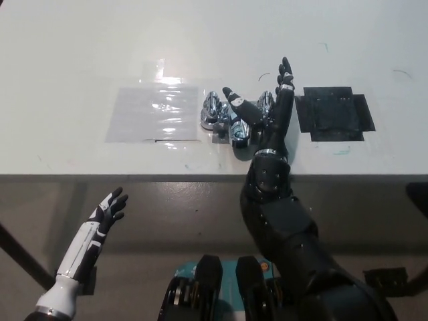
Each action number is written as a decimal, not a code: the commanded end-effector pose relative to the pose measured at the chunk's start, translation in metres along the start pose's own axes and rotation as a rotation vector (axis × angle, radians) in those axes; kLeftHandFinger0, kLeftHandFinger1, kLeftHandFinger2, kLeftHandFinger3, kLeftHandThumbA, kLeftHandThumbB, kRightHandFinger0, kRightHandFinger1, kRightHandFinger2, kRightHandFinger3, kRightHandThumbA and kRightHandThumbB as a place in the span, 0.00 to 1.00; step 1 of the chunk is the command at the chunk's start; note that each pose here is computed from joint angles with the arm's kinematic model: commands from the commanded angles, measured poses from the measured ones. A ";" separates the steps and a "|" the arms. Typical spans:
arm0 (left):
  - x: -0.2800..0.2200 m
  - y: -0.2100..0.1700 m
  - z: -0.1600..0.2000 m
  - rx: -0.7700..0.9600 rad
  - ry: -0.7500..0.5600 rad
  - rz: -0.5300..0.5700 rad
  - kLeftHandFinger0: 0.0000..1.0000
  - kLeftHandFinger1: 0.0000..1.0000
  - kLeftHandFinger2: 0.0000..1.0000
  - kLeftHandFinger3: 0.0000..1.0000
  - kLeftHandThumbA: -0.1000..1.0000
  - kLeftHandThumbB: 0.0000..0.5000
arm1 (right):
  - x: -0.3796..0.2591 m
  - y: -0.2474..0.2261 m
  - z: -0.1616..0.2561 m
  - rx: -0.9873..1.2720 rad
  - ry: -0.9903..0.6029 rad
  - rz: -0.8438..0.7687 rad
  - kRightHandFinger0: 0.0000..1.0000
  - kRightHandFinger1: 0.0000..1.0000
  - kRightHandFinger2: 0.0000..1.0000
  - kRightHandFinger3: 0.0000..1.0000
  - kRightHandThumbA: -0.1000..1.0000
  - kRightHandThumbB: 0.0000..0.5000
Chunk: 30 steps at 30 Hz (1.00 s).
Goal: The faucet is at the center of the desk and the robot turn off the faucet by turning the right faucet handle using the right hand
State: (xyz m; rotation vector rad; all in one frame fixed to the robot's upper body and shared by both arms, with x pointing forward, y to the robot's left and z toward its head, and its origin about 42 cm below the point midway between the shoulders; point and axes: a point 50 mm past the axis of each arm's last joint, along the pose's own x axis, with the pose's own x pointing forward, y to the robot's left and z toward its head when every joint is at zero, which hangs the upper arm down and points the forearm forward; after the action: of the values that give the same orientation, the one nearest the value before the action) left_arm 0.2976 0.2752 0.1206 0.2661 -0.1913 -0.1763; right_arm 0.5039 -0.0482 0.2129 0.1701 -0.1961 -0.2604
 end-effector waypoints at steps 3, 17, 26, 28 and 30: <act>0.005 0.009 0.012 0.033 -0.074 -0.018 1.00 1.00 1.00 1.00 1.00 0.74 | 0.022 -0.005 0.064 0.124 -0.240 0.121 1.00 1.00 1.00 1.00 1.00 0.65; 0.004 0.009 0.010 0.022 -0.059 -0.016 1.00 1.00 1.00 1.00 1.00 0.80 | -0.028 -0.112 0.182 0.199 -0.705 0.174 1.00 1.00 1.00 1.00 1.00 0.76; 0.008 0.011 0.012 0.036 -0.071 -0.027 1.00 1.00 1.00 1.00 1.00 0.80 | -0.145 -0.176 0.173 -0.027 -0.896 0.357 1.00 1.00 1.00 1.00 1.00 0.91; 0.008 0.011 0.012 0.037 -0.071 -0.028 1.00 1.00 1.00 1.00 1.00 0.80 | -0.151 -0.185 0.161 -0.045 -0.880 0.378 1.00 1.00 1.00 1.00 1.00 0.86; 0.007 0.013 0.012 0.036 -0.072 -0.026 1.00 1.00 1.00 1.00 1.00 0.77 | -0.158 -0.197 0.136 -0.076 -0.832 0.393 1.00 1.00 1.00 1.00 1.00 0.78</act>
State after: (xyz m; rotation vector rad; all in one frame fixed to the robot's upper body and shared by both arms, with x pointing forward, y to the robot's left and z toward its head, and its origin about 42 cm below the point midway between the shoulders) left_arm 0.2975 0.2771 0.1183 0.2687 -0.1784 -0.1741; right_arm 0.3689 -0.2104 0.2623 0.1610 -0.7610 -0.2562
